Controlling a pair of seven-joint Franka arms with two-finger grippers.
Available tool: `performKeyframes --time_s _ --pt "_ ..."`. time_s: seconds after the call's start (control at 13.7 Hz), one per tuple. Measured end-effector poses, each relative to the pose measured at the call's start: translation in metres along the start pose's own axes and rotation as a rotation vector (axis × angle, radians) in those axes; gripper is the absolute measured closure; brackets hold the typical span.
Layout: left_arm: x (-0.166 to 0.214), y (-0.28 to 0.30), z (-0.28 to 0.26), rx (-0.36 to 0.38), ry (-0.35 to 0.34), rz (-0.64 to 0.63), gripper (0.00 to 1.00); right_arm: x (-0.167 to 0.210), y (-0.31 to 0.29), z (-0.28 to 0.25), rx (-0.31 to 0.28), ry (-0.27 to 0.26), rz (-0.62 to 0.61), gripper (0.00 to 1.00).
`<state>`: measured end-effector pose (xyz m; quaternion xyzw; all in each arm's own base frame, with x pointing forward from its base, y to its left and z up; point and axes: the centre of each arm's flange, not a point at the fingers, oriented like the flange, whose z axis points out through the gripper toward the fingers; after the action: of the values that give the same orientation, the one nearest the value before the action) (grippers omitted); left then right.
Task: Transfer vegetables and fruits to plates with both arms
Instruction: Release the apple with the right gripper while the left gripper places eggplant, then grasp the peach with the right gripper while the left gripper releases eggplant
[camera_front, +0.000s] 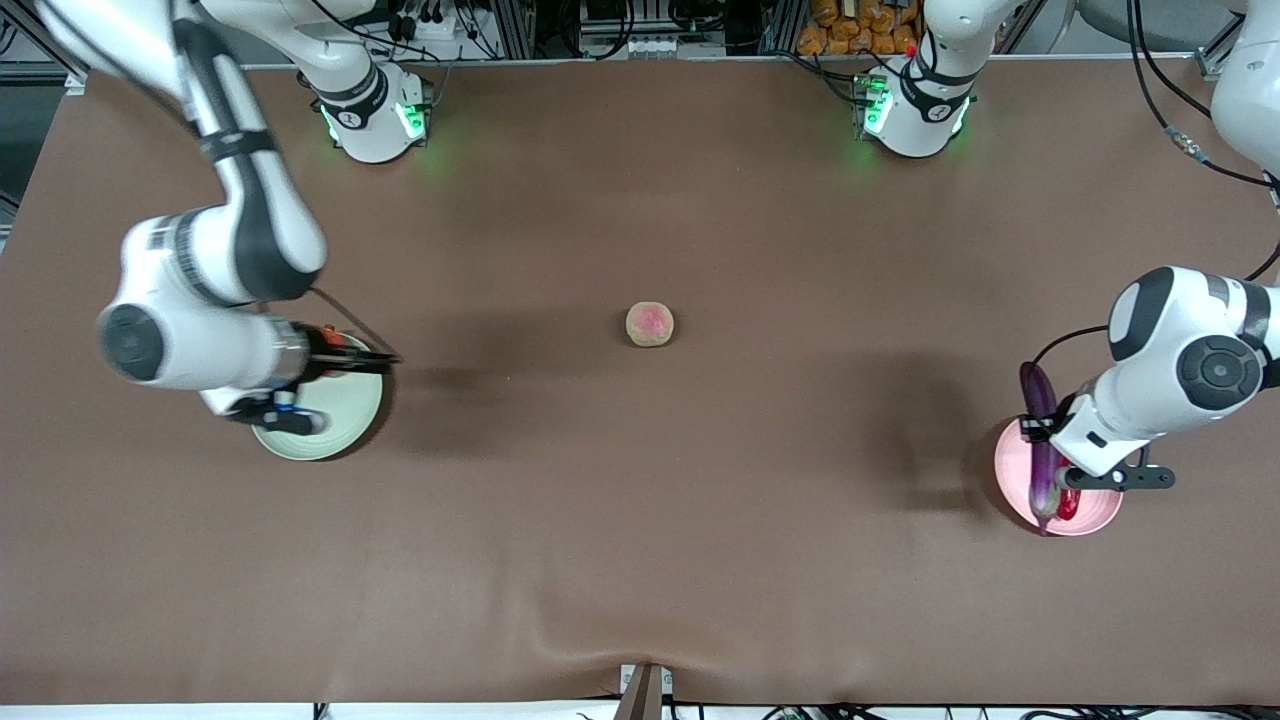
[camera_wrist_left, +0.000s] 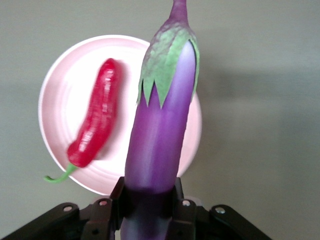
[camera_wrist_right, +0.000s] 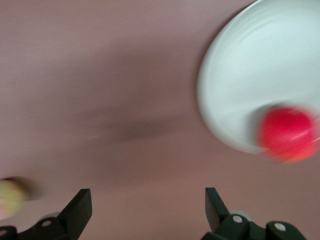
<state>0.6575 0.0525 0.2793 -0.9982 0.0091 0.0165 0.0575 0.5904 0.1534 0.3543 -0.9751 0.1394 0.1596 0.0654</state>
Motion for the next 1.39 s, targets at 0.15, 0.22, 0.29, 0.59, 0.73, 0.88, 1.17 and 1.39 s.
performKeyframes --time_s 0.15,0.22,0.29,0.59,0.73,0.88,1.17,1.39 --pt "0.003 -0.019 0.014 -0.007 0.013 -0.007 0.61 -0.027 -0.065 0.012 0.017 -0.017 0.095 0.0" --pt "0.005 -0.024 0.021 -0.015 0.022 -0.014 0.61 -0.039 -0.094 0.021 0.019 -0.026 0.144 0.0" --pt "0.006 -0.027 0.028 -0.023 0.031 -0.018 0.61 -0.049 -0.121 0.032 0.019 -0.038 0.188 0.0" --pt "0.008 -0.028 0.05 -0.027 0.032 -0.023 0.61 -0.096 -0.212 0.082 0.007 -0.035 0.258 0.0" --pt "0.01 -0.028 0.052 -0.024 0.031 -0.023 0.47 -0.126 -0.246 0.104 0.018 -0.009 0.268 0.0" --pt "0.011 -0.03 0.051 -0.023 0.034 -0.026 0.28 -0.141 -0.269 0.135 0.037 0.021 0.295 0.0" --pt "0.015 -0.032 0.045 -0.021 0.047 -0.032 0.0 -0.136 -0.282 0.2 0.047 0.053 0.324 0.0" --pt "0.021 -0.022 0.022 -0.024 0.08 -0.019 0.0 -0.137 -0.283 0.207 0.039 0.05 0.329 0.0"
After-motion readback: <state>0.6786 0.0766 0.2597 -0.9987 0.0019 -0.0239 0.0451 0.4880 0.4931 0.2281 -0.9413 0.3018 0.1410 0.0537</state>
